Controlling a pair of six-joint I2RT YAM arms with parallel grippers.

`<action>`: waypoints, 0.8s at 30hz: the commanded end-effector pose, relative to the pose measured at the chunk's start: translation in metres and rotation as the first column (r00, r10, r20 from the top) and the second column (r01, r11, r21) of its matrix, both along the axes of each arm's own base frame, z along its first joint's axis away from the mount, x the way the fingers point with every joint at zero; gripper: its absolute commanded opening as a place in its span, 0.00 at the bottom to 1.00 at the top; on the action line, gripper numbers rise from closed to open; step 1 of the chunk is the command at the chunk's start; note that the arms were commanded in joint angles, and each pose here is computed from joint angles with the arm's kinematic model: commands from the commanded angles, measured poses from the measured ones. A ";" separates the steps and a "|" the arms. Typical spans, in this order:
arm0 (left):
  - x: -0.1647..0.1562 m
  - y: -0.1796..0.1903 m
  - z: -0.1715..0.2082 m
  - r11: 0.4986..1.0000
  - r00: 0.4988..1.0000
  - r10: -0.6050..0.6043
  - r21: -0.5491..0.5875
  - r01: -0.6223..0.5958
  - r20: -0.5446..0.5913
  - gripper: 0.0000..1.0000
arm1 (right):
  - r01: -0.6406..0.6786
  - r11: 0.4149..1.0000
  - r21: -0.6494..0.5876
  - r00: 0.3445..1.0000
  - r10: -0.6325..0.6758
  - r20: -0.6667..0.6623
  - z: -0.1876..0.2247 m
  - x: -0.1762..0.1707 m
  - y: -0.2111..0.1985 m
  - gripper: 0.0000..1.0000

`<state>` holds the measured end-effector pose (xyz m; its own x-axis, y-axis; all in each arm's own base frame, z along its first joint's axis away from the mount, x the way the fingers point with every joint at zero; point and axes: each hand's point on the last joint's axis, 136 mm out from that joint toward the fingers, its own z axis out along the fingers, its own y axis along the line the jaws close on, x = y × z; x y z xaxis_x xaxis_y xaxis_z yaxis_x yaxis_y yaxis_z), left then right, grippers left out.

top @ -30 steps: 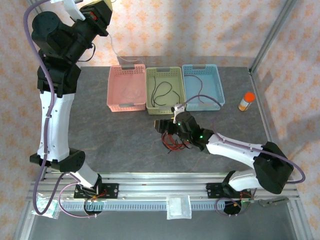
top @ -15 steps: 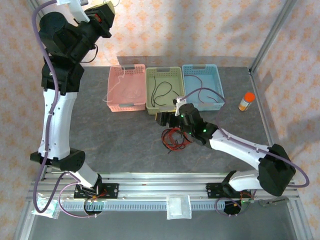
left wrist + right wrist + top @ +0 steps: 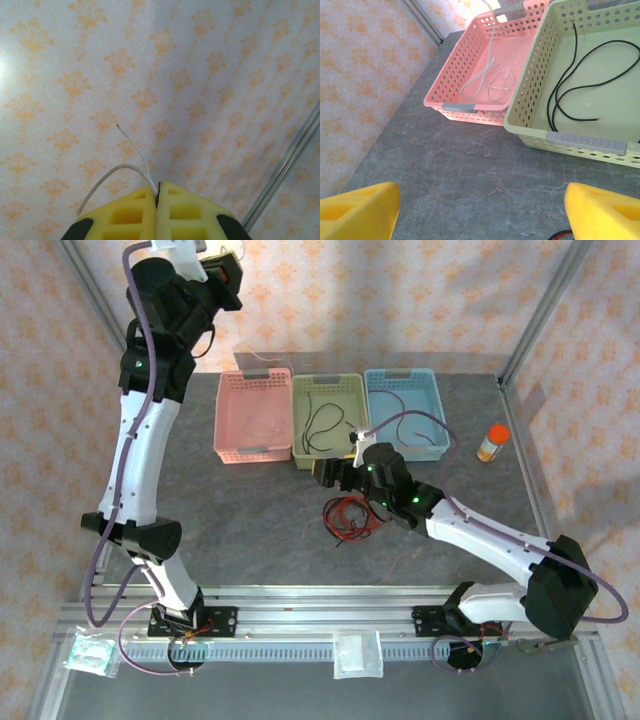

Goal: Untangle the cables

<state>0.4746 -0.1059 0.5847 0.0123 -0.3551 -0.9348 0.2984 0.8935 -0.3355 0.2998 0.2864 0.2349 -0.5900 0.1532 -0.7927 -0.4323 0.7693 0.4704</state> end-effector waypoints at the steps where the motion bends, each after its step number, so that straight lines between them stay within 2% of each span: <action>1: 0.008 0.006 0.006 0.999 0.998 0.031 0.006 -0.032 0.046 0.00 | 0.033 0.999 0.011 0.999 -0.033 0.017 0.010 0.000 -0.009 0.85; 4: 0.023 0.004 -0.013 0.999 0.999 0.036 0.019 -0.036 0.008 0.00 | 0.042 0.999 0.006 0.999 -0.042 0.014 0.009 0.000 -0.012 0.85; 7: 0.042 0.002 -0.047 0.998 0.997 0.045 0.042 -0.042 -0.064 0.00 | 0.063 0.998 0.007 0.998 -0.064 0.016 0.010 0.001 -0.016 0.85; 13: 0.080 0.004 -0.145 0.995 0.965 0.075 0.080 -0.056 -0.251 0.00 | 0.170 0.984 0.043 0.984 -0.172 0.048 0.024 0.004 -0.037 0.86; 18: 0.102 0.010 -0.216 0.993 0.917 0.093 0.098 -0.059 -0.388 0.00 | 0.211 0.977 0.024 0.976 -0.212 0.046 0.021 0.004 -0.048 0.86; 24: 0.116 0.019 -0.301 0.983 0.827 0.161 0.165 -0.084 -0.539 0.00 | 0.224 0.974 0.028 0.974 -0.225 0.035 0.016 0.003 -0.051 0.86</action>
